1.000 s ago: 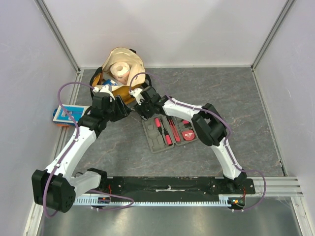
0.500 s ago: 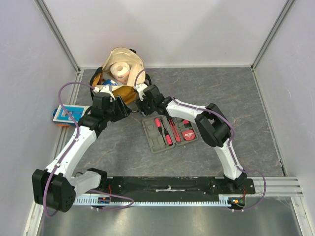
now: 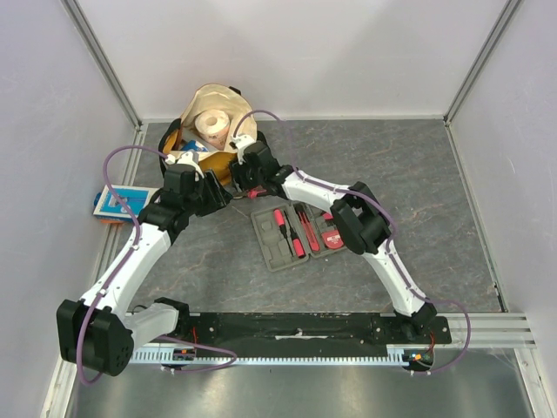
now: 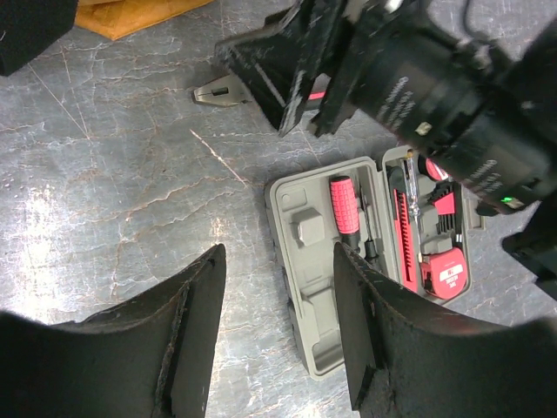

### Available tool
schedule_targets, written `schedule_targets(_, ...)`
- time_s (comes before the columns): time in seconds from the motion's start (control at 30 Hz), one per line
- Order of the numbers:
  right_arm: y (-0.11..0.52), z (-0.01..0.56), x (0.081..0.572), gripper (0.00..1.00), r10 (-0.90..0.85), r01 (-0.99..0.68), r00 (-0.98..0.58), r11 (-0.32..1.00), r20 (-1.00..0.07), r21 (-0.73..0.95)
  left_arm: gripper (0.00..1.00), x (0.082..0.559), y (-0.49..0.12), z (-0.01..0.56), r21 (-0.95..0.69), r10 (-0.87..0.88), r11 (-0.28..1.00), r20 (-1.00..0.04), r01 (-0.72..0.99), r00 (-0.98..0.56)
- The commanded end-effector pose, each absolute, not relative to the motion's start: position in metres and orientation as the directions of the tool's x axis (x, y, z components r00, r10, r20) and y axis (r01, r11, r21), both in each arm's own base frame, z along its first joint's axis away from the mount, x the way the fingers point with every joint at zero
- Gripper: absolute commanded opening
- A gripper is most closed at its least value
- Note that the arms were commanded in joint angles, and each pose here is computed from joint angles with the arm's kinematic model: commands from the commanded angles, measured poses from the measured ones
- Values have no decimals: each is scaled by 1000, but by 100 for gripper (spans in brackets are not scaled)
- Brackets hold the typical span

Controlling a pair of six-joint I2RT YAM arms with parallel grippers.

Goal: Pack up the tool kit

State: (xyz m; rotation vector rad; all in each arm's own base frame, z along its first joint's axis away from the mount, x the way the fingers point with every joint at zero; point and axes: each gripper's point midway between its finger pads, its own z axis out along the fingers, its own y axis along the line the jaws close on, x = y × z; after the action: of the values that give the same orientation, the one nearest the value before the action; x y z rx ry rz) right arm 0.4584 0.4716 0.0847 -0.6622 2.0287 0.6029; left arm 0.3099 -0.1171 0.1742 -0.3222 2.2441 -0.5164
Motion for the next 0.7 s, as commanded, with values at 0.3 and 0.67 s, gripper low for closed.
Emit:
schedule_targets(0.3, 464, 42, 412, 52, -358, -736, -530, 645, -769, 208, 59, 313, -122, 174, -485, -403, 872, -644, -60, -651)
schedule_targets(0.67, 437, 69, 408, 51, -239, -592, -586, 779, -774, 208, 58, 315, -124, 169, -491, -405, 869, -633, -62, -660)
